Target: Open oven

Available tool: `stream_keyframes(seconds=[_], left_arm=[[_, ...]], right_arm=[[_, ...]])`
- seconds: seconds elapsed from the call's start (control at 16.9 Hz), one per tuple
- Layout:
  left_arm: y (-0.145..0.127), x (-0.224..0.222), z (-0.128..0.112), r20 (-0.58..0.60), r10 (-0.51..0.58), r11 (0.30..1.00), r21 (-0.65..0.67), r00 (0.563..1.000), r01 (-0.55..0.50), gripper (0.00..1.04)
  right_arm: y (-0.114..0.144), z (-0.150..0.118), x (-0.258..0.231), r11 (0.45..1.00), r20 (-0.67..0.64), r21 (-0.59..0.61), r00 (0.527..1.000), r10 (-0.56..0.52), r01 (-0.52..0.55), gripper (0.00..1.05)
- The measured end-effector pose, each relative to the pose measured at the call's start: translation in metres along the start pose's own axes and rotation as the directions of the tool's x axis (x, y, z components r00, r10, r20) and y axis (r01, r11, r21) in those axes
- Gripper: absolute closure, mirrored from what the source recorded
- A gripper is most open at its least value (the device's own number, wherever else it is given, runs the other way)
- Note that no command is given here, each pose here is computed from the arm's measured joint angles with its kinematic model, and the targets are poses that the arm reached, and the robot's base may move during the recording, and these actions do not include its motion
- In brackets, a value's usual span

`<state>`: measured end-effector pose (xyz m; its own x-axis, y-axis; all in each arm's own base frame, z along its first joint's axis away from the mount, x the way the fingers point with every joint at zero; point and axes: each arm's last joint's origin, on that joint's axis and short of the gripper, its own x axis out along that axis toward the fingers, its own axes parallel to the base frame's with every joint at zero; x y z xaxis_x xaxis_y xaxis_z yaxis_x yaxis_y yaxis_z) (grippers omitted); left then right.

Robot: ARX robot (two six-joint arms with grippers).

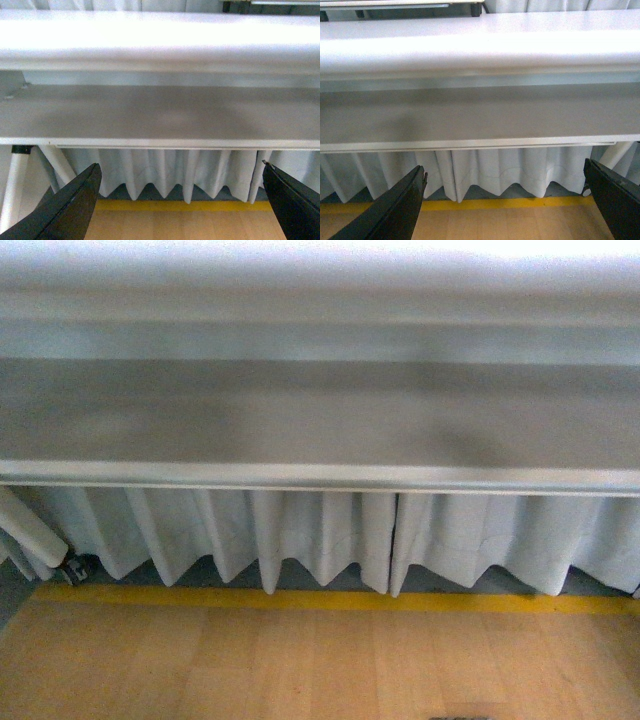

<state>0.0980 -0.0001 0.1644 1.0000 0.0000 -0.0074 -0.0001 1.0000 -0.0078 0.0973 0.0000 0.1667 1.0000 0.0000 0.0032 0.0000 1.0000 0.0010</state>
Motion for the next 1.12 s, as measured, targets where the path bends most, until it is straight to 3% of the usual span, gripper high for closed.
stream_keyframes(seconds=[1.12], left_arm=[[0.0, 0.0, 0.0003, 0.003, -0.001, 1.0, 0.008, 1.0, 0.001, 0.07]], right_arm=[[0.0, 0.0003, 0.0, 1.0, 0.003, 0.001, 1.0, -0.001, 0.001, 0.06]])
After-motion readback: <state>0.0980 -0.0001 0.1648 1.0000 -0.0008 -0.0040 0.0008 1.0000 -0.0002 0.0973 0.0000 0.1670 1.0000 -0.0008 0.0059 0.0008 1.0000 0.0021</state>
